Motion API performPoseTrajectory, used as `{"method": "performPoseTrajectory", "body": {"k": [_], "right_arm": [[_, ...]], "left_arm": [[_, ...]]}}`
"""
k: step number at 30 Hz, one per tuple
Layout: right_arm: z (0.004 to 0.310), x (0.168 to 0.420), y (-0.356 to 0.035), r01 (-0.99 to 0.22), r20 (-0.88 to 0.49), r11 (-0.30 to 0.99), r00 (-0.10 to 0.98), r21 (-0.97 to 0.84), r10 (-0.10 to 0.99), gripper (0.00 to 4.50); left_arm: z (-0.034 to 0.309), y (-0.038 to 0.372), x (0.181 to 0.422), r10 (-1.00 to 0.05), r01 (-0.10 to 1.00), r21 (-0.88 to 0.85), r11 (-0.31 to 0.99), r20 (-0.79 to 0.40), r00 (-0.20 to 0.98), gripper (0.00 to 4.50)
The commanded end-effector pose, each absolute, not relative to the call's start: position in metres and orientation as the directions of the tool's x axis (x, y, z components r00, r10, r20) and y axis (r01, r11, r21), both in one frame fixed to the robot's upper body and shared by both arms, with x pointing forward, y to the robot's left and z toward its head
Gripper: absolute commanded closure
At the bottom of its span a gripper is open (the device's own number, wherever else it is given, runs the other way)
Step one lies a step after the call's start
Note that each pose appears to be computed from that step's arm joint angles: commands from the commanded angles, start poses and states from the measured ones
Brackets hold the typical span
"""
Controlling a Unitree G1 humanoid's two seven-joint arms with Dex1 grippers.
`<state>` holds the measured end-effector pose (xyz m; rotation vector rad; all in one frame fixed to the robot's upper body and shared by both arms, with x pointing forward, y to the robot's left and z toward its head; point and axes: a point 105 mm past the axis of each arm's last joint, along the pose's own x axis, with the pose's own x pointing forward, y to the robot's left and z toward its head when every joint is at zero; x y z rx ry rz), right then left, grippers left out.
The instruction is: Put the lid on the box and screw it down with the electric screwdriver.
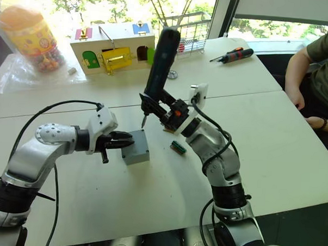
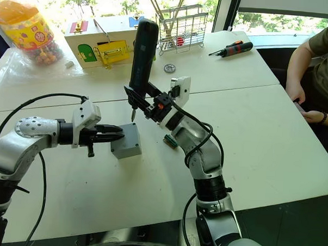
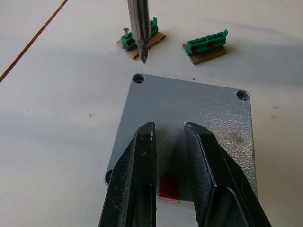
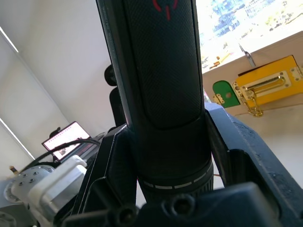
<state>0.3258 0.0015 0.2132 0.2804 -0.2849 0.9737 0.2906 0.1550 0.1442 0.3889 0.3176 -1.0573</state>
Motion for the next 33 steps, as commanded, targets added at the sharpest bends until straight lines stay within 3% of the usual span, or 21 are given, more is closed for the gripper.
{"method": "performPoseTrajectory", "body": {"k": [1, 13, 21, 26, 33], "right_arm": [[0.228, 0.319, 0.007, -0.853, 0.422, 0.521, 0.485, 0.033, 0.766, 2.69], [0.207, 0.322, 0.010, -0.852, 0.375, 0.523, 0.495, 0.032, 0.784, 2.69], [0.177, 0.316, 0.031, -0.866, 0.187, 0.478, 0.451, -0.145, 0.873, 2.69], [0.153, 0.315, 0.034, -0.882, 0.084, 0.456, 0.449, -0.117, 0.890, 2.69], [0.139, 0.318, 0.032, -0.877, 0.040, 0.474, 0.473, -0.076, 0.880, 2.69]], "left_arm": [[0.133, 0.157, 0.290, -0.759, 0.887, 0.140, 0.440, -0.470, 0.451, 3.58], [0.136, 0.158, 0.291, -0.760, 0.883, 0.141, 0.447, -0.460, 0.458, 3.58], [0.132, 0.159, 0.290, -0.757, 0.882, 0.135, 0.450, -0.467, 0.458, 3.58], [0.131, 0.159, 0.290, -0.757, 0.883, 0.132, 0.451, -0.468, 0.456, 3.58], [0.125, 0.161, 0.287, -0.751, 0.881, 0.127, 0.455, -0.477, 0.457, 3.58]]}}
